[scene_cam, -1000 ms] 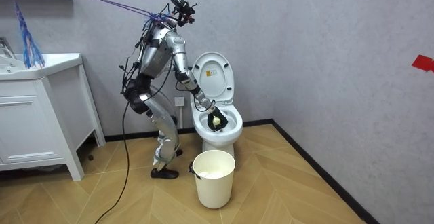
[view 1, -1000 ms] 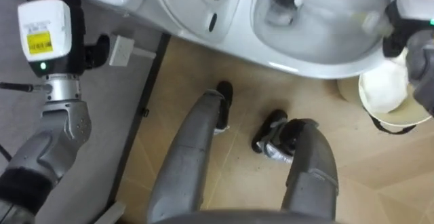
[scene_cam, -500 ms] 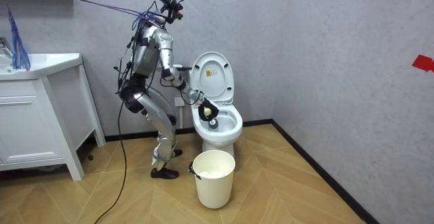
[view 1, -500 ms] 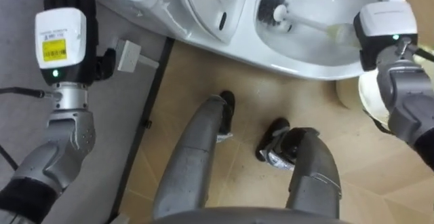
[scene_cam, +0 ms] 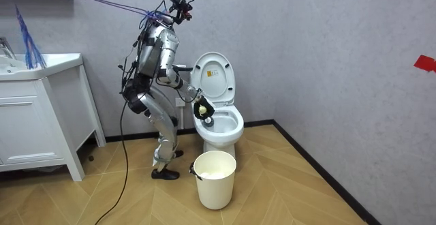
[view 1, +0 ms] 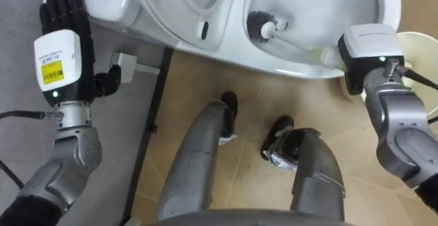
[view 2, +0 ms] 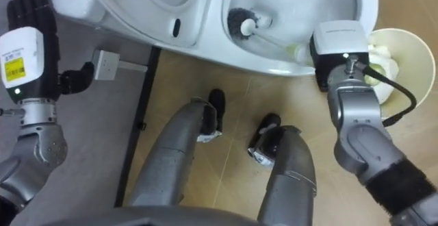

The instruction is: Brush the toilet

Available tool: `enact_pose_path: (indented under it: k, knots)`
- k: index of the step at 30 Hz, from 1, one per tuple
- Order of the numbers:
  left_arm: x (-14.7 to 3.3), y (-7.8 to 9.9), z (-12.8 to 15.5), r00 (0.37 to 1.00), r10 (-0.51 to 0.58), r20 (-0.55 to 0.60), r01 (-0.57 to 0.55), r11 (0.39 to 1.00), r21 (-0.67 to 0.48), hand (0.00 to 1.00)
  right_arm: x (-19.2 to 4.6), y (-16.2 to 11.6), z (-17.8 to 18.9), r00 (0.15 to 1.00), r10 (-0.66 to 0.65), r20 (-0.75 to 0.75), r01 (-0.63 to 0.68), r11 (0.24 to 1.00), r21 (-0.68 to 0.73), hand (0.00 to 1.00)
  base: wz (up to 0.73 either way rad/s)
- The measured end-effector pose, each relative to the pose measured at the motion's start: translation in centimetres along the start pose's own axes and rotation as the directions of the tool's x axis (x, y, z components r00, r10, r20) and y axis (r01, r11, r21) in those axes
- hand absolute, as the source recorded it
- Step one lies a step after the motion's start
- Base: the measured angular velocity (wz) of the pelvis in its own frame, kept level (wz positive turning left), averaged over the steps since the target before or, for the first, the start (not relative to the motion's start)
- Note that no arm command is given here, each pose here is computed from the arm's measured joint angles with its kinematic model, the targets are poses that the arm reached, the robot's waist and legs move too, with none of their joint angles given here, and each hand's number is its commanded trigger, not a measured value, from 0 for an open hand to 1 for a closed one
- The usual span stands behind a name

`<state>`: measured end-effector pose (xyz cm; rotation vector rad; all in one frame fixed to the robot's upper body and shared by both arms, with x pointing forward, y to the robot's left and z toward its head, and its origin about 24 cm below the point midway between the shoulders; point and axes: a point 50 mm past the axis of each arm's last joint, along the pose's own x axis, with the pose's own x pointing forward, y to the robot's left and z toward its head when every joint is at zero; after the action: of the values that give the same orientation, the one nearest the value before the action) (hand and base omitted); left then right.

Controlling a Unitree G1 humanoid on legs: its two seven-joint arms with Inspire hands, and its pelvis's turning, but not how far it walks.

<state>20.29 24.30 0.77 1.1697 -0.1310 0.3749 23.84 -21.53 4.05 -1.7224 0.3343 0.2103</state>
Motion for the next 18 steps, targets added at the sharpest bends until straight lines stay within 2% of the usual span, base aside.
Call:
enact_pose_path:
  k: [4,10,13,16,18]
  knots:
    - [-0.4,-0.1,-0.2,1.000,-0.013,-0.027,0.012,0.999,-0.037,0.00,-0.8,0.2,0.7,0.999,0.035,0.029,-0.036,0.999,0.008,1.00,0.03]
    - [-0.6,-0.6,-1.0,0.995,-0.071,-0.067,0.068,0.996,-0.055,0.00,-1.7,2.1,1.8,0.986,0.162,0.039,-0.163,0.987,0.016,1.00,0.01]
    - [-1.0,-1.0,-1.4,0.990,-0.116,-0.077,0.113,0.992,-0.052,0.00,-1.4,3.9,1.6,0.971,0.239,0.025,-0.240,0.970,0.025,1.00,0.06]
    - [-1.8,-1.7,-2.1,0.980,-0.170,-0.099,0.167,0.985,-0.037,0.00,-0.6,6.5,0.4,0.946,0.324,-0.002,-0.324,0.946,0.002,1.00,0.00]
    - [-2.7,-2.3,-2.6,0.971,-0.208,-0.120,0.207,0.978,-0.021,0.00,-0.4,8.9,-1.3,0.917,0.397,-0.030,-0.396,0.918,0.038,1.00,0.09]
